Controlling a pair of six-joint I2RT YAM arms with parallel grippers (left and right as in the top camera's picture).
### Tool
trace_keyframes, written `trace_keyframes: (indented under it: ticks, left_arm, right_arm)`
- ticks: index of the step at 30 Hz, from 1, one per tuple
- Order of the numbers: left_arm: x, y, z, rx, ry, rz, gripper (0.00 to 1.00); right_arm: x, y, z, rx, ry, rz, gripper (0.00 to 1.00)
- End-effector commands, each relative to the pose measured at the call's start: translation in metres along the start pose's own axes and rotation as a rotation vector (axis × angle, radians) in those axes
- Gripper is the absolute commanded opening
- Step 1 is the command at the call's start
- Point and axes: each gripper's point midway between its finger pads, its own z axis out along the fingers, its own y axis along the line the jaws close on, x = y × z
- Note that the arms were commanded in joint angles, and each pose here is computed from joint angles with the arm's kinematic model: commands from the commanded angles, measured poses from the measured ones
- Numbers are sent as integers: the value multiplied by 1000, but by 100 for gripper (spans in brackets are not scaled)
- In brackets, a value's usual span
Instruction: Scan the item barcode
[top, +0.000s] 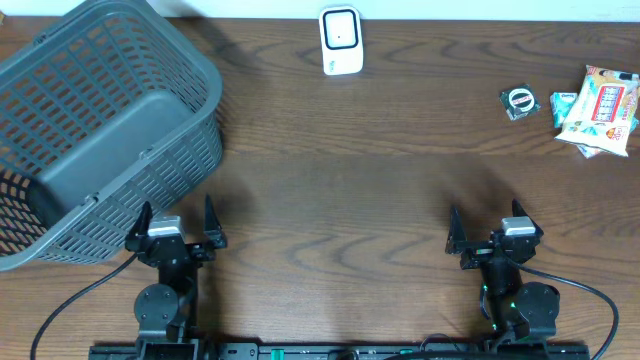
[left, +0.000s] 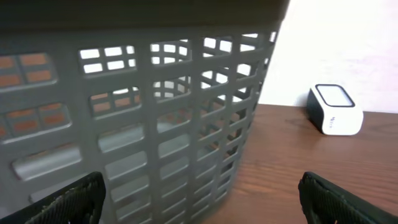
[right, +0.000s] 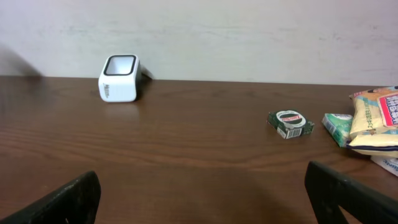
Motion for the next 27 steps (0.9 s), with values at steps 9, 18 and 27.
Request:
trace_keyframes:
  ticks: [9, 18, 27]
  left_arm:
    - [35, -16, -4, 86, 142, 3, 98]
    - [35, -14, -4, 75, 142, 4, 98]
    - [36, -12, -4, 63, 142, 4, 98]
  right_arm:
    - [1, -2, 0, 8, 0, -7, 99]
    - [1, -2, 0, 8, 0, -7, 99]
    - [1, -2, 0, 8, 0, -7, 99]
